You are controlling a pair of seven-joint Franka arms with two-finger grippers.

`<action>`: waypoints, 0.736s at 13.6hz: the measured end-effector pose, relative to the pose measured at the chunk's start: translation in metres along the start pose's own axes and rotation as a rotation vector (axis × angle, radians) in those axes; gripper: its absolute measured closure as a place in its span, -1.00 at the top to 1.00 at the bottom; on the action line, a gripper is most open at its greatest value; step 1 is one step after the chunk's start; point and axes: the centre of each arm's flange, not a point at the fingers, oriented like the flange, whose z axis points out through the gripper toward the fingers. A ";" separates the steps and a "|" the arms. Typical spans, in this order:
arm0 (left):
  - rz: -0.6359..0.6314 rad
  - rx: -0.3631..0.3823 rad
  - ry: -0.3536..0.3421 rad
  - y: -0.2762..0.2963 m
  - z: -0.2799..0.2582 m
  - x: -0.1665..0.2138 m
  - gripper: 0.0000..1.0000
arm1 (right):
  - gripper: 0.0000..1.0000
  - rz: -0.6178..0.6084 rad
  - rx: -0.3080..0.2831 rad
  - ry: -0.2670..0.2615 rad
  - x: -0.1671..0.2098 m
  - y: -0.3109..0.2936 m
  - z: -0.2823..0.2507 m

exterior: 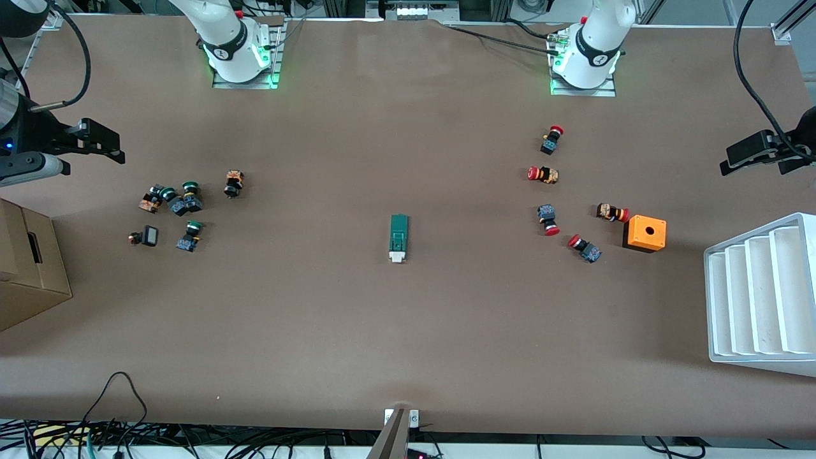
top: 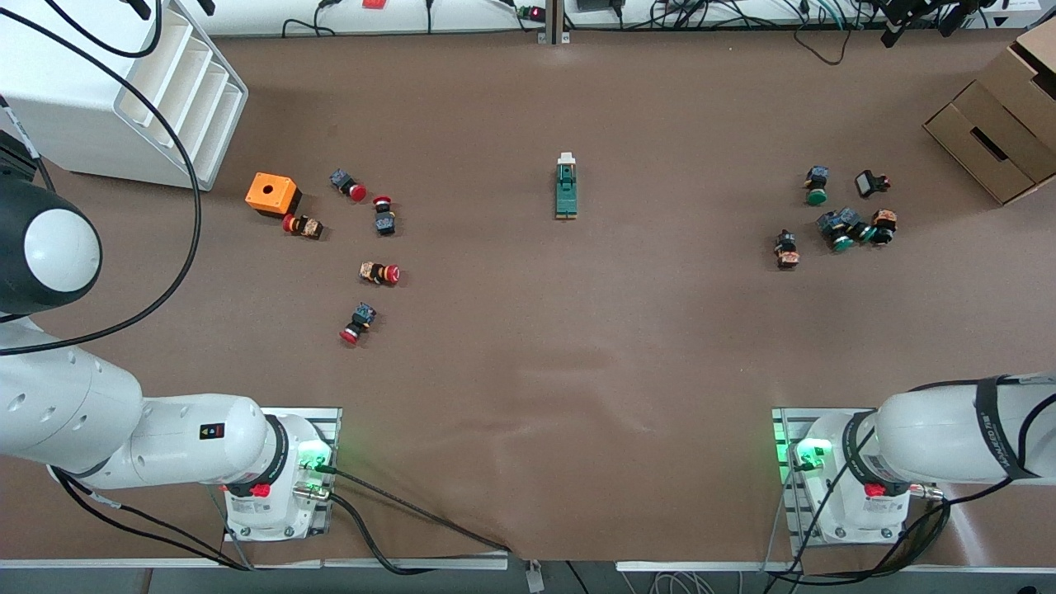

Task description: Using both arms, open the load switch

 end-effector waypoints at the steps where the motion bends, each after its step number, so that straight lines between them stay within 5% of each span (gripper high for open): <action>1: 0.000 0.000 0.000 0.000 0.000 0.000 1.00 | 0.99 0.000 0.000 0.000 0.000 0.000 0.000; 10: 0.016 -0.021 -0.003 0.011 0.002 0.001 1.00 | 0.99 -0.001 -0.030 -0.006 -0.001 0.003 0.000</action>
